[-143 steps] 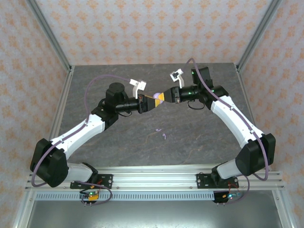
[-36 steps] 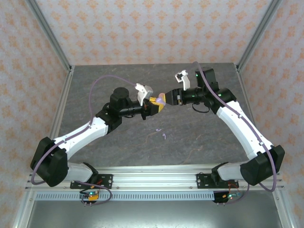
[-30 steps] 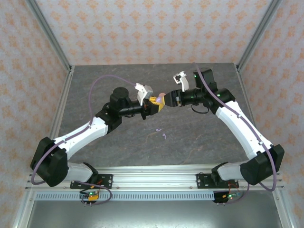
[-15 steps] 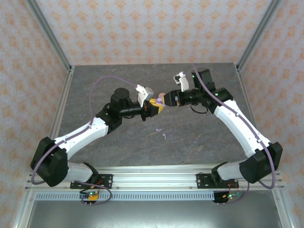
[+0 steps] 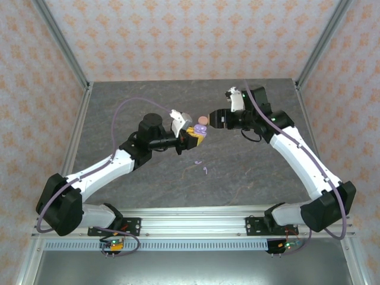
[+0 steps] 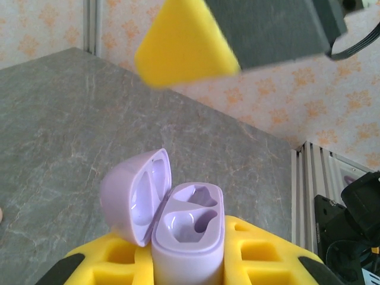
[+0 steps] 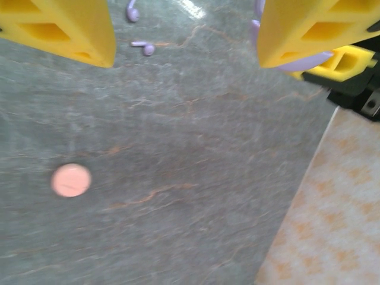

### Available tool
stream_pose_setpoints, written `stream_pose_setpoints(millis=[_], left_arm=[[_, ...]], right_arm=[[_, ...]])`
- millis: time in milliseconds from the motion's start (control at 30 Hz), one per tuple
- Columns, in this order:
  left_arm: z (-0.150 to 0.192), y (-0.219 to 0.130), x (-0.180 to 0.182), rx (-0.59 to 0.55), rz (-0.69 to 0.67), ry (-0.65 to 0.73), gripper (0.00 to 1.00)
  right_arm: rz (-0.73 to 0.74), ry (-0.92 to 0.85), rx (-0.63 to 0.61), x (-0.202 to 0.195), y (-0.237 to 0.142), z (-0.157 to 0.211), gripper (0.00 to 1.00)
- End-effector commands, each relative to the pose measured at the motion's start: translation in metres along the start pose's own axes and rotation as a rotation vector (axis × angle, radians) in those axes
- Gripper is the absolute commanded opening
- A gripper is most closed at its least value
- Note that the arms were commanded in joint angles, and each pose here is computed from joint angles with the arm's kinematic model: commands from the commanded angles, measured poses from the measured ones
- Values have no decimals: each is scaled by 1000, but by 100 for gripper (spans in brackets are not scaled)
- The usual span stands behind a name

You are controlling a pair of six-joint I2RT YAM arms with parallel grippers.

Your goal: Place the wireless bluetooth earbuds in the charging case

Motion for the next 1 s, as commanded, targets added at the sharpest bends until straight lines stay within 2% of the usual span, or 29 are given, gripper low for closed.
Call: stream_pose_setpoints(millis=[0, 133, 267, 433, 700, 833, 967], left_arm=[[-3, -11, -8, -58, -13, 16, 4], [6, -23, -14, -68, -43, 14, 4], [11, -38, -20, -83, -70, 11, 4], [17, -53, -24, -88, -111, 4, 5], [26, -67, -24, -97, -150, -2, 5], [26, -71, -25, -104, -162, 1, 5], [26, -73, -25, -106, -164, 2, 5]], right_arm=[[190, 56, 35, -25, -7, 16, 65], [202, 90, 193, -36, 15, 52, 63], [97, 152, 327, -32, 45, 90, 55], [28, 148, 420, -21, 76, 125, 48], [31, 50, 604, -7, 112, 155, 34], [71, 53, 672, -8, 124, 170, 32], [75, 90, 677, -5, 131, 181, 32]])
Point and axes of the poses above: each hand's point on the last joint's axis, 136 mm out from that joint toward the fingers, its own y axis out along the fingers, its own x axis along the line the jaws close on, z = x × y, the point moved 4 cm from there along -y, back along the fingers, and after that the axes turned 14 degrees about -y, right-handed, at the moved point
